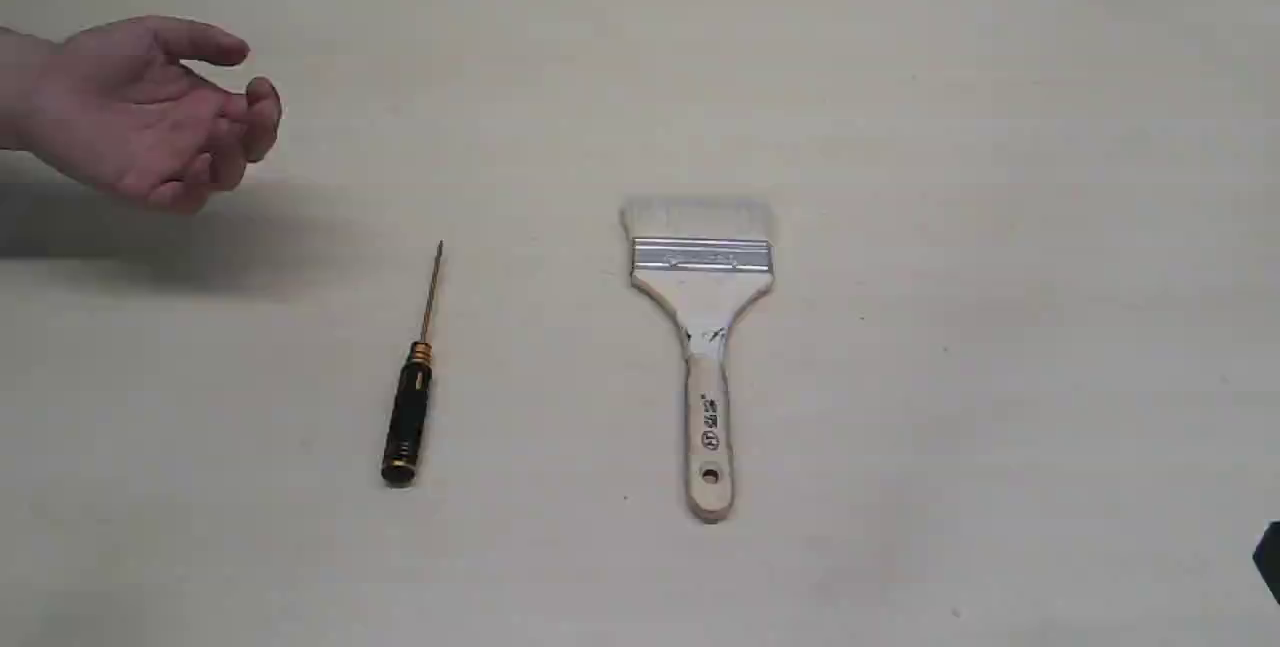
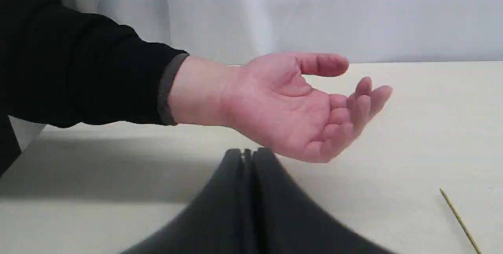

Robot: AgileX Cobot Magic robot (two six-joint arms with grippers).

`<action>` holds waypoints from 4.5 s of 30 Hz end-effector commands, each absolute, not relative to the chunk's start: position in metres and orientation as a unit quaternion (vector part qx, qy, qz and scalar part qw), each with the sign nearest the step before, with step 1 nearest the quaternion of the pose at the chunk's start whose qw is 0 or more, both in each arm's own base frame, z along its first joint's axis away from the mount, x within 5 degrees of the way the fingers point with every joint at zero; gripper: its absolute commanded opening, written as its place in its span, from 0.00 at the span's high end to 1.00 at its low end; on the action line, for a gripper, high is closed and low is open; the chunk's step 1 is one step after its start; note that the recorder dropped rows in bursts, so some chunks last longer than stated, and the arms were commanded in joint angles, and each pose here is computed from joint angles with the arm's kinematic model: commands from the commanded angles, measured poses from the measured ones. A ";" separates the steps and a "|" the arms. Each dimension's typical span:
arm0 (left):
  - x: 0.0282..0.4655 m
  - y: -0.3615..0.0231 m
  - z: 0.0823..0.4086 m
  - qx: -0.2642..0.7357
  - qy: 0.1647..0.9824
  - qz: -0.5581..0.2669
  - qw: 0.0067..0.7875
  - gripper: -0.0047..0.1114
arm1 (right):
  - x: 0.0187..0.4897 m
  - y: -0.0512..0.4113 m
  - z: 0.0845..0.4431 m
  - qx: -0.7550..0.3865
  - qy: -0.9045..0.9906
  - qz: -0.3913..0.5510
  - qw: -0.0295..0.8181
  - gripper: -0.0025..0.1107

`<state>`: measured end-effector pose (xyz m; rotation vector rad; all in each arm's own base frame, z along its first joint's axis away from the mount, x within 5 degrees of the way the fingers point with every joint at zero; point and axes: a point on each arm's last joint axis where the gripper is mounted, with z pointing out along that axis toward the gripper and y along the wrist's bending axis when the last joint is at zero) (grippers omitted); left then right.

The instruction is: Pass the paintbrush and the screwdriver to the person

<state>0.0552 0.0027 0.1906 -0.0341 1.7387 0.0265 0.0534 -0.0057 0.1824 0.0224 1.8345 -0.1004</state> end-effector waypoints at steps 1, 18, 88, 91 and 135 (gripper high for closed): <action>0.055 0.002 0.191 -0.013 0.761 0.007 0.648 0.96 | 0.053 -0.006 0.182 0.013 0.792 -0.043 0.609 0.94; 0.055 0.002 0.191 -0.013 0.761 0.007 0.648 0.96 | 0.053 -0.006 0.182 0.013 0.792 -0.043 0.609 0.94; 0.055 0.002 0.191 -0.014 0.762 0.006 0.648 0.96 | 0.034 -0.001 0.265 0.152 0.386 0.294 0.861 0.94; 0.055 0.002 0.191 -0.014 0.762 0.006 0.648 0.96 | 0.039 0.010 0.259 0.086 0.445 0.264 0.852 0.94; 0.055 0.002 0.191 -0.012 0.762 0.008 0.648 0.96 | 0.219 0.142 0.271 -0.158 0.941 -0.067 0.291 0.58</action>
